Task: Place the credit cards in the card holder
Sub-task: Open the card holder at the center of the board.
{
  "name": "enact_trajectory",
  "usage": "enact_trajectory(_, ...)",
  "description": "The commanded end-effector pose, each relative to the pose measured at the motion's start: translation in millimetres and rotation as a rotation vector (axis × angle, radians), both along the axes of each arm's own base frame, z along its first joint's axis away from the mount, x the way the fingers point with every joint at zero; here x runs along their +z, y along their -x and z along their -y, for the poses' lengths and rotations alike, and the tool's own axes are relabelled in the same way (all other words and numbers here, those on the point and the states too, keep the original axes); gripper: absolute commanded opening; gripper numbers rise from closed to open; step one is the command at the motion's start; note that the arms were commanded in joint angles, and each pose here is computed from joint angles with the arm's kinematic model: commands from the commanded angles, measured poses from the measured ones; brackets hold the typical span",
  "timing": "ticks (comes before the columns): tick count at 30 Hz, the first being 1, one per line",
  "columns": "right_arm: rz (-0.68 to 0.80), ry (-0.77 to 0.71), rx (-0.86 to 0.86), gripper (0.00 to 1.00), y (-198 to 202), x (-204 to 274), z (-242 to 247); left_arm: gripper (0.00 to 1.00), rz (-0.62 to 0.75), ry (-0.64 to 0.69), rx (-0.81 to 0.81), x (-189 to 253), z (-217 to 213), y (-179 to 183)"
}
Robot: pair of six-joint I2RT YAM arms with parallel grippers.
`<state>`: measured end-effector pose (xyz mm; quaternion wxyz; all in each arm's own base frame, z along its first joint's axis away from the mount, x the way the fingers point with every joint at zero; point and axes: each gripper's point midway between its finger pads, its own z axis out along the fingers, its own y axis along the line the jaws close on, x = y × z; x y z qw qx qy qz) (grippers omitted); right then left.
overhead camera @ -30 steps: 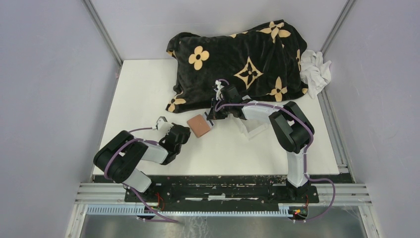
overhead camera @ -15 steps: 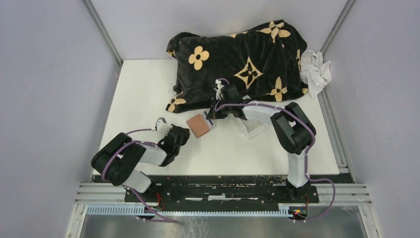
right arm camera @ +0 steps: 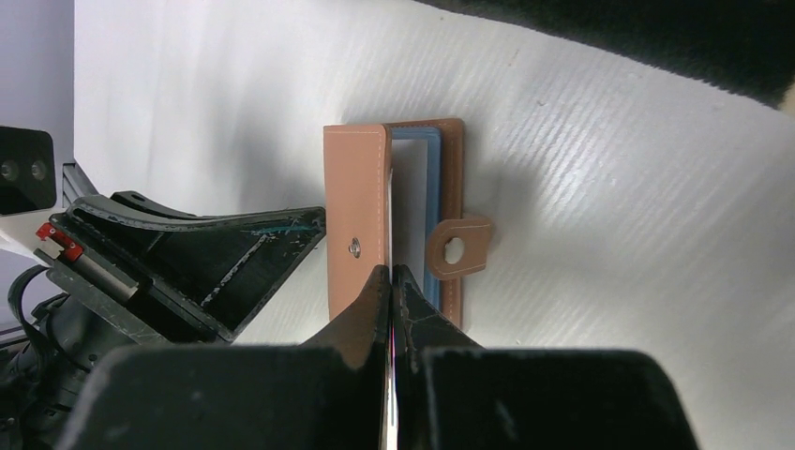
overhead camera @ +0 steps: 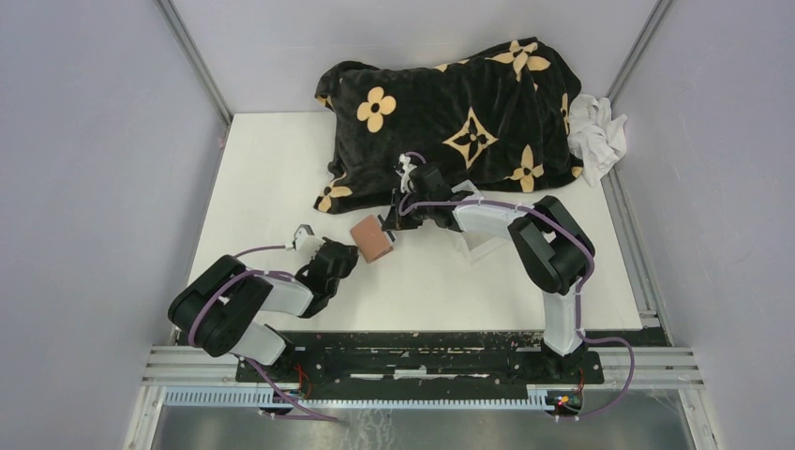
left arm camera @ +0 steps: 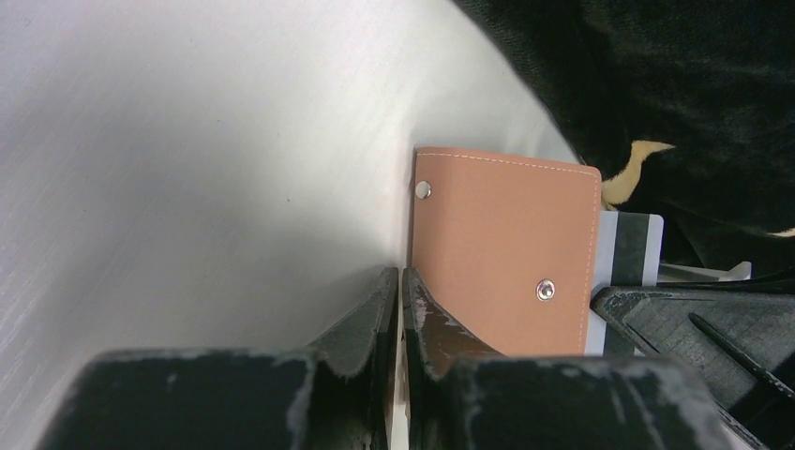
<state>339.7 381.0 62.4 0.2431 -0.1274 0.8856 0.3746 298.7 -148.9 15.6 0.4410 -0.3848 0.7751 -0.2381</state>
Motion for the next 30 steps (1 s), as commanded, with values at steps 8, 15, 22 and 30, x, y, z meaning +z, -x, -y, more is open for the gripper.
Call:
enact_trajectory(8,0.094,-0.096,0.026,0.01,2.1,47.1,-30.4,0.12,-0.122,-0.066,-0.019,-32.7,-15.9,29.2)
enact_trajectory(15,0.139,-0.062,0.048,0.01,11.3,57.9,-39.3,0.12,-0.125,-0.066,-0.027,-33.9,-16.0,31.9)
enact_trajectory(22,0.173,-0.073,0.073,0.01,22.8,76.9,-49.0,0.12,-0.131,-0.067,-0.035,-35.9,-16.5,34.5)
enact_trajectory(30,0.18,-0.073,0.131,0.01,43.1,78.3,-71.9,0.11,-0.129,-0.066,-0.065,-35.9,-11.7,34.5)
